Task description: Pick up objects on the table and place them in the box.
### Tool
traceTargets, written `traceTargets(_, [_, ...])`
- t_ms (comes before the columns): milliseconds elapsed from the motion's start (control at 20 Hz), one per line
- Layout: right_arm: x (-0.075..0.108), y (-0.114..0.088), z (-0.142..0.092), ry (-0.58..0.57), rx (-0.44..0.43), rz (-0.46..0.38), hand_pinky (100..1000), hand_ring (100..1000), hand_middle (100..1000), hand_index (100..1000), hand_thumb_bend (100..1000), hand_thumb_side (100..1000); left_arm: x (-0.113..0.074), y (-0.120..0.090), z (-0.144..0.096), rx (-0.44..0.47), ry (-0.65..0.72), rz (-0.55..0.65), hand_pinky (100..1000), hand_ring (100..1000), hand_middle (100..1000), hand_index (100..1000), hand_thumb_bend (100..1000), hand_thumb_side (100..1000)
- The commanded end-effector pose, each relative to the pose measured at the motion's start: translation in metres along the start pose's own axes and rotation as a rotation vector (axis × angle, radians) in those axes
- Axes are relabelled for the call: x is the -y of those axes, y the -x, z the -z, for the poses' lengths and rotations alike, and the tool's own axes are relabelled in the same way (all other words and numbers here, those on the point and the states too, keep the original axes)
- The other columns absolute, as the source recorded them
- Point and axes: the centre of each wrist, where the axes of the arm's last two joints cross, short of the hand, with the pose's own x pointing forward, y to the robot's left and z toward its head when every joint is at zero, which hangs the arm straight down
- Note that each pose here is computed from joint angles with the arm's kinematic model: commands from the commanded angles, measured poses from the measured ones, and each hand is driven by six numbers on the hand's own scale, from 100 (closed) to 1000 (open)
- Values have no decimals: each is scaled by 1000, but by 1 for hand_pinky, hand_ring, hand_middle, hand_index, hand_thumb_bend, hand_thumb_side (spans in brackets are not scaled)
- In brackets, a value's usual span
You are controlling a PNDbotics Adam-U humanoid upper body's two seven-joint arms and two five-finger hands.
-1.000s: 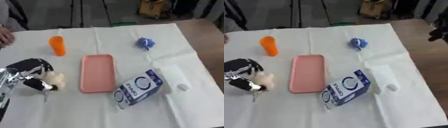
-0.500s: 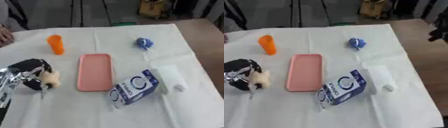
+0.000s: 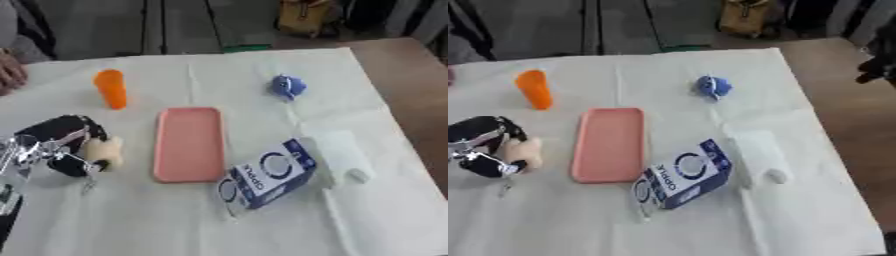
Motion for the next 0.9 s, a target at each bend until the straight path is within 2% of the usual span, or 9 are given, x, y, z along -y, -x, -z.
traceTargets(50, [2, -5, 3, -11, 20, -12, 463, 519, 742, 923, 322, 657, -56, -23, -10, 122, -145, 47, 500, 345, 430, 553, 100, 188])
traceTargets(200, [1, -5, 3, -15, 19, -9, 463, 519, 742, 923, 321, 658, -80, -49, -4, 217, -212, 52, 505, 357, 441, 567, 100, 182])
traceTargets(400, [1, -5, 4, -19, 21, -5, 464, 520, 742, 923, 320, 658, -80, -64, 14, 243, -240, 42, 509, 365, 449, 576, 100, 177])
traceTargets(500, [1, -5, 4, -19, 21, -4, 463, 519, 742, 923, 320, 658, -70, -70, 25, 251, -217, 49, 512, 373, 456, 585, 100, 176])
traceTargets(650, [1, -5, 4, -18, 22, -4, 463, 519, 742, 923, 319, 658, -45, -74, 41, 239, -167, 105, 524, 399, 470, 612, 152, 181])
traceTargets(900, [0, -5, 5, -21, 24, -2, 463, 519, 742, 923, 318, 658, -19, -72, 55, 227, -169, 174, 527, 405, 476, 617, 167, 183])
